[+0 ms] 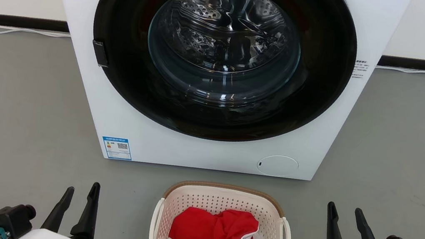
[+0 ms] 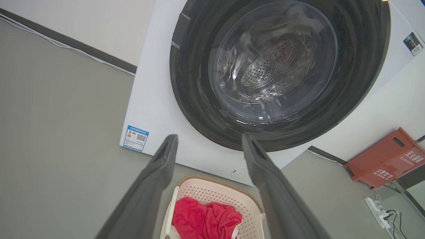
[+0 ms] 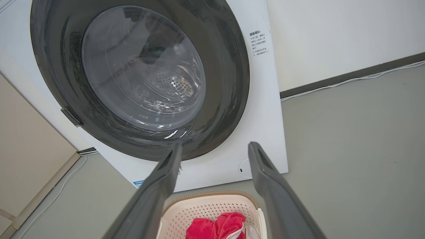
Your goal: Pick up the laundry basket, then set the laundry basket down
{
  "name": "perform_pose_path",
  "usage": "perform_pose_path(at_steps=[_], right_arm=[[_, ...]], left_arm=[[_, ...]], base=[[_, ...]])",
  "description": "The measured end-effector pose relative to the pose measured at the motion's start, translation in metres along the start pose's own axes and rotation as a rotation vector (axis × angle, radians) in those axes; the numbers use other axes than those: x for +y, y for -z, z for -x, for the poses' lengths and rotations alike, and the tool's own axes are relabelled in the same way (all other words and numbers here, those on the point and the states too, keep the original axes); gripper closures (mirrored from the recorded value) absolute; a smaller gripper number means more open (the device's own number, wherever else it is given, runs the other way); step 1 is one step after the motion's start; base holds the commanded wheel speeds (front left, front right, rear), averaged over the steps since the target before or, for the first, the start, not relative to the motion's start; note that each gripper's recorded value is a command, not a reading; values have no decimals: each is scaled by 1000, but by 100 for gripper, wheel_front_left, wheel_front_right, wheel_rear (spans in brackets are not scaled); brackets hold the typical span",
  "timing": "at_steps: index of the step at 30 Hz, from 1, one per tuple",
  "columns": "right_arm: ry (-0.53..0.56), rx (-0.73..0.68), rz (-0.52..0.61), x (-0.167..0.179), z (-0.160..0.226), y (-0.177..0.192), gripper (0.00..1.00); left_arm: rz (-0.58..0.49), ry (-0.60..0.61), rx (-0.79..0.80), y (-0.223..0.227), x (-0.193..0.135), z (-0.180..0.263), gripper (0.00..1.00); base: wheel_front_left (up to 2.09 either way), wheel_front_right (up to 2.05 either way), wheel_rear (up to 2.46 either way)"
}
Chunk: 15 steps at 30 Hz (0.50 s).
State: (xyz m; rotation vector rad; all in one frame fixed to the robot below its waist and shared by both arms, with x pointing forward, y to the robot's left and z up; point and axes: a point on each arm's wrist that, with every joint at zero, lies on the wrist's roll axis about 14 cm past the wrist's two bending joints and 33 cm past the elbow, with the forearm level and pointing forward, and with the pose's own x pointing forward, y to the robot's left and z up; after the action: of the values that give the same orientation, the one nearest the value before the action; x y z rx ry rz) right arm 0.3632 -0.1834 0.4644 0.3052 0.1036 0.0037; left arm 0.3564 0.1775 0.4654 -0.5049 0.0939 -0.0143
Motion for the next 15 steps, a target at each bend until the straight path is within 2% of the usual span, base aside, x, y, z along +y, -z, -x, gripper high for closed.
perform_pose_path(at_steps=[15], right_arm=[[-17, -12, 166, 0, 1, -1, 0]], left_arm=[[-160, 31, -16, -2, -4, 1, 0]], base=[[0, 0, 0]])
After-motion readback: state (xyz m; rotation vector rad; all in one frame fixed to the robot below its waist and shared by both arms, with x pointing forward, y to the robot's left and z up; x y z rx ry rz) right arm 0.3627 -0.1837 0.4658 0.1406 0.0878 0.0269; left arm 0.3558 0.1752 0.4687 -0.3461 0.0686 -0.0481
